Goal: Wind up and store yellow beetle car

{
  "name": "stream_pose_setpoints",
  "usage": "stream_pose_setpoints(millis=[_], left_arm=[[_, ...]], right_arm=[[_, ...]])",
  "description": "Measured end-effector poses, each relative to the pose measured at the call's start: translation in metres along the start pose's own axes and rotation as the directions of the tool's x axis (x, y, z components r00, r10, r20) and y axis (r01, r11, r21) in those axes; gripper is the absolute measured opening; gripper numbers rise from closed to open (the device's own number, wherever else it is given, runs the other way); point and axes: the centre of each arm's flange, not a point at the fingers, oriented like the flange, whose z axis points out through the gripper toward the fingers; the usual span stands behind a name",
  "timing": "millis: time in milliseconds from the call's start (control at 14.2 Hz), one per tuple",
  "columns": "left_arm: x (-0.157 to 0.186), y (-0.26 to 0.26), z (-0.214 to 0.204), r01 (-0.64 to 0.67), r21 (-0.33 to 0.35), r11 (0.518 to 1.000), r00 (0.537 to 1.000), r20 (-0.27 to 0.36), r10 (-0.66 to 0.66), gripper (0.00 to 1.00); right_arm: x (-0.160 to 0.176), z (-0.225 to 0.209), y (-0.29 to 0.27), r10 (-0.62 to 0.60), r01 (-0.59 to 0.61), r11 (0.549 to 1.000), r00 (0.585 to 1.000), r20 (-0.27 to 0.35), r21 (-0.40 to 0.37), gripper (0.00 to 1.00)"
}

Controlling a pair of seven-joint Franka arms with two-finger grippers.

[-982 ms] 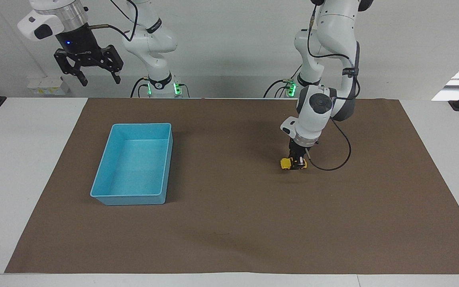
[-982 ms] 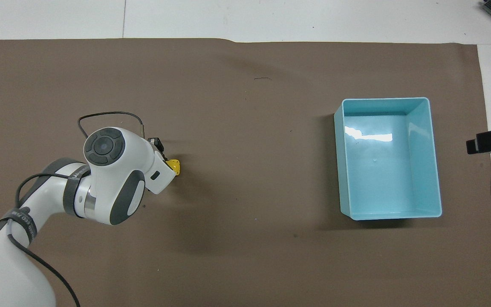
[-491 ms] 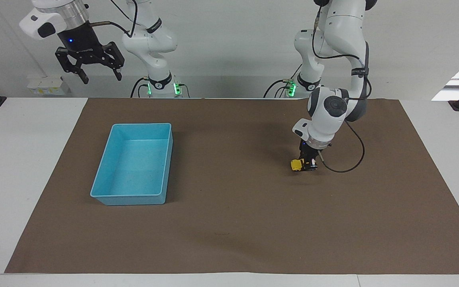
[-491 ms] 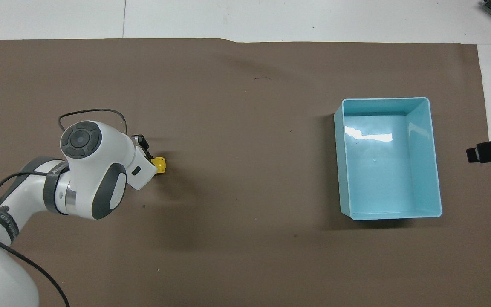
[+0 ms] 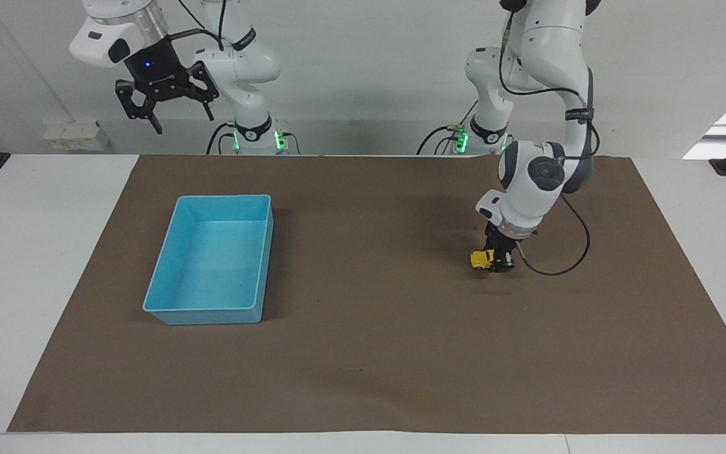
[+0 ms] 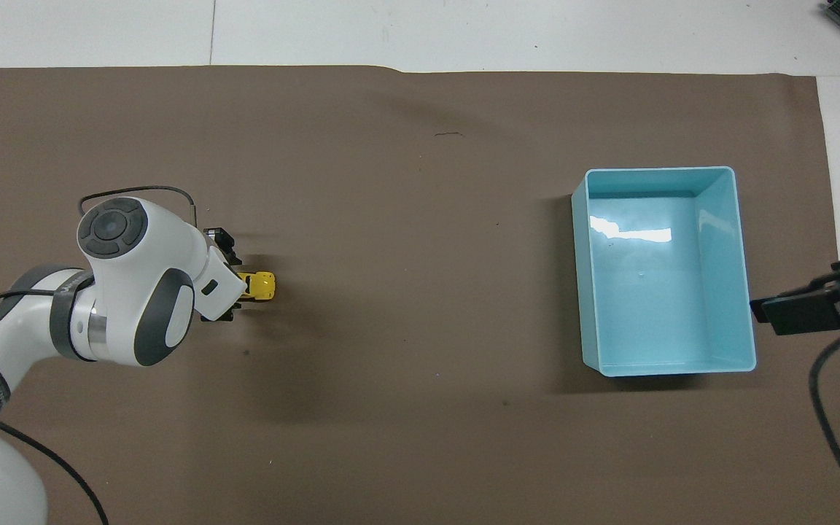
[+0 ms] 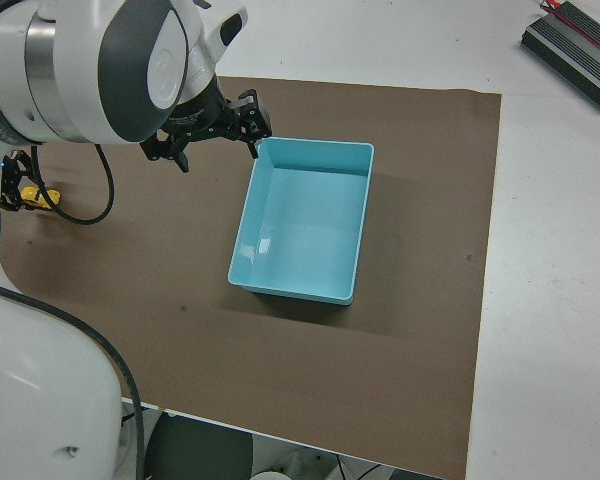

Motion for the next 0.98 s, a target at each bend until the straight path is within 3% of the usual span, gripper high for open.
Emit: stream_pose_setpoints(millis=[140,351,491,702,982], left_arm=[[-0.002,-0.007,-0.029,0.010,0.032,0.999,1.000,-0.010,-0.010,1.00],[-0.020,-0.011,-0.072,0.132,0.085,0.988,0.991,-0.036,-0.130,1.00],[-0.027,-0.013,-0.091,0.288,0.109,0.951,0.957,-0.065,-0.282,1.00],[-0.032,-0.022,-0.121,0.507,0.121,0.853,0.861,-0.115,-0.495,1.00],[-0.064,-0.033,-0.163,0.733,0.078,0.676,0.679,-0.132,-0.722,1.00]], right_arm=[[0.005,0.006,-0.008,-0.092,0.092,0.996,0.996,-0.002,-0.001,1.00],[0.006,0.009,-0.007,-0.270,0.270,0.963,0.963,-0.001,-0.001,1.00],[0.005,0.013,-0.006,-0.364,0.364,0.931,0.931,0.005,0.004,1.00],[0.009,0.027,-0.007,-0.504,0.504,0.864,0.864,-0.004,-0.004,1.00],[0.014,0.045,-0.021,-0.643,0.643,0.765,0.765,0.006,0.009,1.00]])
